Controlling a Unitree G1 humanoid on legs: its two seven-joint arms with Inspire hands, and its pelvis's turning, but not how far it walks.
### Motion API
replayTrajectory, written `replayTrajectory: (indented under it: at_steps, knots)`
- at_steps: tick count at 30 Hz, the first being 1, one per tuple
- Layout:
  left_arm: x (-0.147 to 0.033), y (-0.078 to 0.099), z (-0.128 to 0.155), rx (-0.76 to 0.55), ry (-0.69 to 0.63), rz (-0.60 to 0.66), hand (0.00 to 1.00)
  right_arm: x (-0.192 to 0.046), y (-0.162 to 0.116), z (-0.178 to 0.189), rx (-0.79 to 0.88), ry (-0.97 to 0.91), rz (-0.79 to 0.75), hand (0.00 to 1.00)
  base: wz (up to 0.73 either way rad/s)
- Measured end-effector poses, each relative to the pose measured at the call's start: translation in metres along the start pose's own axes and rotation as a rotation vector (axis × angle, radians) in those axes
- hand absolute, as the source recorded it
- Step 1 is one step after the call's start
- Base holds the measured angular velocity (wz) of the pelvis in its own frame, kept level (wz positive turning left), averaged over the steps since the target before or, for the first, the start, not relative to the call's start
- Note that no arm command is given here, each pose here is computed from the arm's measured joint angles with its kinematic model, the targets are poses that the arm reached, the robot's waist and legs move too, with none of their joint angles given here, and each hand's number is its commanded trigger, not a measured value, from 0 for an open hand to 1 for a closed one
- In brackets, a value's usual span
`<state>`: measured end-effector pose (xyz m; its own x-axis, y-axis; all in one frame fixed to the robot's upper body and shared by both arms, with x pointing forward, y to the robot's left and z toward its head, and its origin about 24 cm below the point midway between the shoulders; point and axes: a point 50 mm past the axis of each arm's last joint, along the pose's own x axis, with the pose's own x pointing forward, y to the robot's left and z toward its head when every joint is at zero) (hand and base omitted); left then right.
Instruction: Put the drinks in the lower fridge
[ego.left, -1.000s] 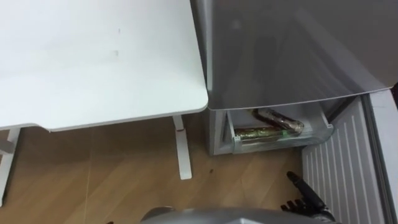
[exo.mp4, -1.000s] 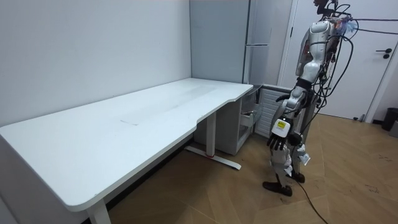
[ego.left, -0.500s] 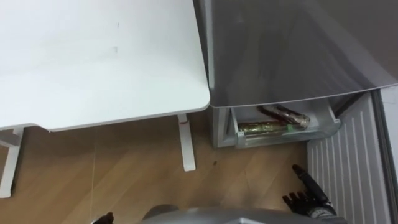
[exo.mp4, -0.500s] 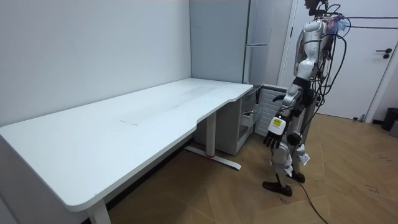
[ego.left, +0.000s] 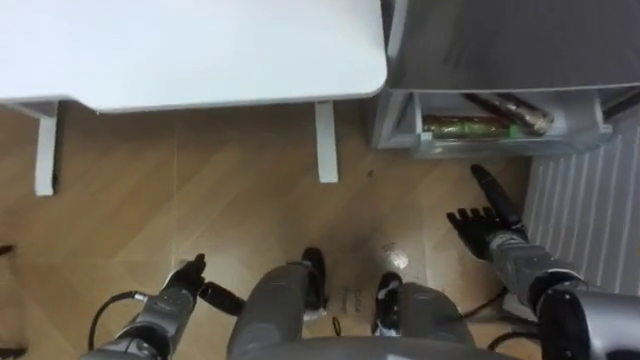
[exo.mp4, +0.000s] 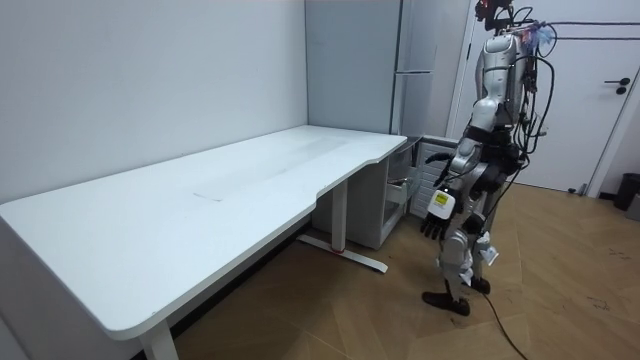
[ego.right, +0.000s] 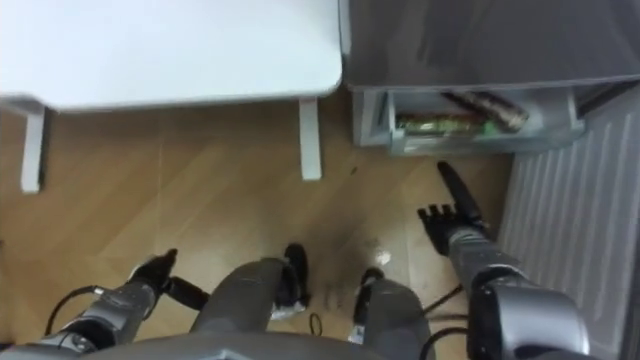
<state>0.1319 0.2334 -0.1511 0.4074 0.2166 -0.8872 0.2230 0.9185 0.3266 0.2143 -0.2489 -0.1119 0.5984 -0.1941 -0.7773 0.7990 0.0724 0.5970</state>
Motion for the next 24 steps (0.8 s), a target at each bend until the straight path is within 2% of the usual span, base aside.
replayTrajectory:
  at_steps: [5, 9, 16, 24]
  knots:
    - [0.000, 0.012, 0.001, -0.007, 0.000, 0.060, 0.00, 0.001, 0.031, 0.022, 0.073, -0.077, 0.063, 0.00, 0.18]
    - [0.000, 0.012, -0.003, 0.017, 0.014, 0.085, 0.00, -0.001, 0.053, 0.044, 0.130, -0.134, 0.118, 0.00, 0.17]
    - [-0.001, 0.012, -0.006, 0.038, 0.029, 0.110, 0.00, -0.008, 0.083, 0.070, 0.153, -0.206, 0.175, 0.00, 0.00]
    - [-0.003, 0.023, -0.011, 0.046, 0.015, 0.133, 0.00, -0.016, 0.112, 0.087, 0.119, -0.249, 0.282, 0.00, 0.03]
